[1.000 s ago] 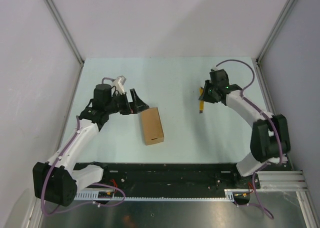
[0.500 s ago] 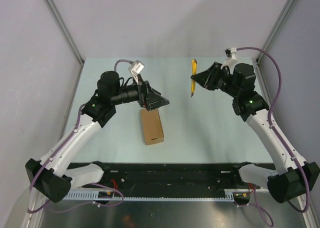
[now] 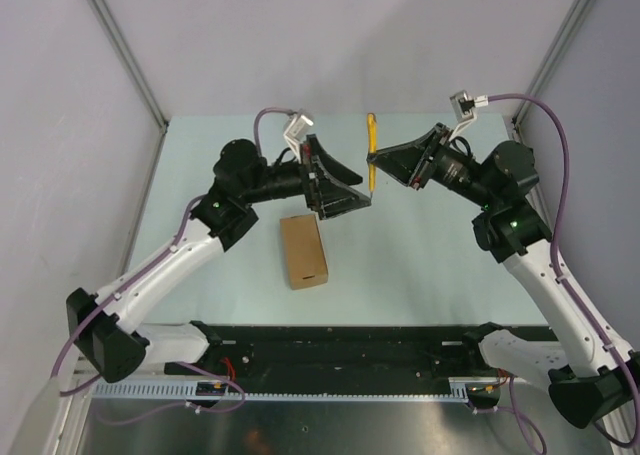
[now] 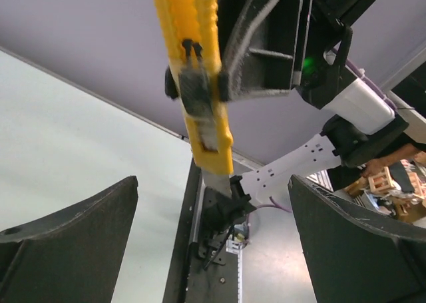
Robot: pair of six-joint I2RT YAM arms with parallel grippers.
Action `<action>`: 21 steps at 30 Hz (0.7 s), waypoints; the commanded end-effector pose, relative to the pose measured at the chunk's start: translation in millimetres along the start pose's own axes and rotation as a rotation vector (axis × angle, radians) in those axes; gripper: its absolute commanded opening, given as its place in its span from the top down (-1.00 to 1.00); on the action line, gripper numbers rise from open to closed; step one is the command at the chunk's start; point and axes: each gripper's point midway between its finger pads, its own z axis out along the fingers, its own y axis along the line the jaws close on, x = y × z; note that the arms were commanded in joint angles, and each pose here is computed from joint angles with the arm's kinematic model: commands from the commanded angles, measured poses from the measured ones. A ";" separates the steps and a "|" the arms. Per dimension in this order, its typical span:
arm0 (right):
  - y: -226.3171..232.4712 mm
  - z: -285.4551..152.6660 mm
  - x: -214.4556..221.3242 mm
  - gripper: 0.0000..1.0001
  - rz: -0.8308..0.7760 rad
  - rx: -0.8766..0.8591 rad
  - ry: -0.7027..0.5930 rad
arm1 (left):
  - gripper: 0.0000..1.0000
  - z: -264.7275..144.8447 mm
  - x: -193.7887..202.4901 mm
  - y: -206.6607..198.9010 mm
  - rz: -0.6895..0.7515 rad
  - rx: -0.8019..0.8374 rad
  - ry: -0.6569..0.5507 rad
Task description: Unpack the express box
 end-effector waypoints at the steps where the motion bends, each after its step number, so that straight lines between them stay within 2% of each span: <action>1: 42.4 -4.0 -11.1 0.86 -0.044 -0.138 -0.028 | -0.99 13.9 -21.8 -31.7 0.043 0.110 -0.030; 5: 45.8 -5.3 -9.4 0.87 -0.053 -0.141 -0.026 | -0.85 19.6 -24.1 -41.9 0.058 0.145 -0.027; 8: 48.6 -7.3 -8.8 0.87 -0.055 -0.144 -0.025 | -0.60 22.5 -22.0 -44.0 0.058 0.159 -0.020; 9: 49.2 -7.7 -9.4 0.87 -0.056 -0.144 -0.027 | -0.41 22.4 -20.8 -42.8 0.054 0.155 -0.020; 14: 52.0 -10.0 -8.1 0.87 -0.061 -0.155 -0.020 | 0.08 21.5 -15.3 -37.7 0.040 0.141 -0.016; 15: 51.6 -9.7 -7.8 0.87 -0.059 -0.154 -0.018 | 0.26 21.7 -14.7 -36.9 0.039 0.137 -0.018; 21: 51.9 -11.8 -4.7 0.86 -0.059 -0.147 -0.007 | 0.66 23.1 -15.6 -33.3 0.036 0.123 -0.027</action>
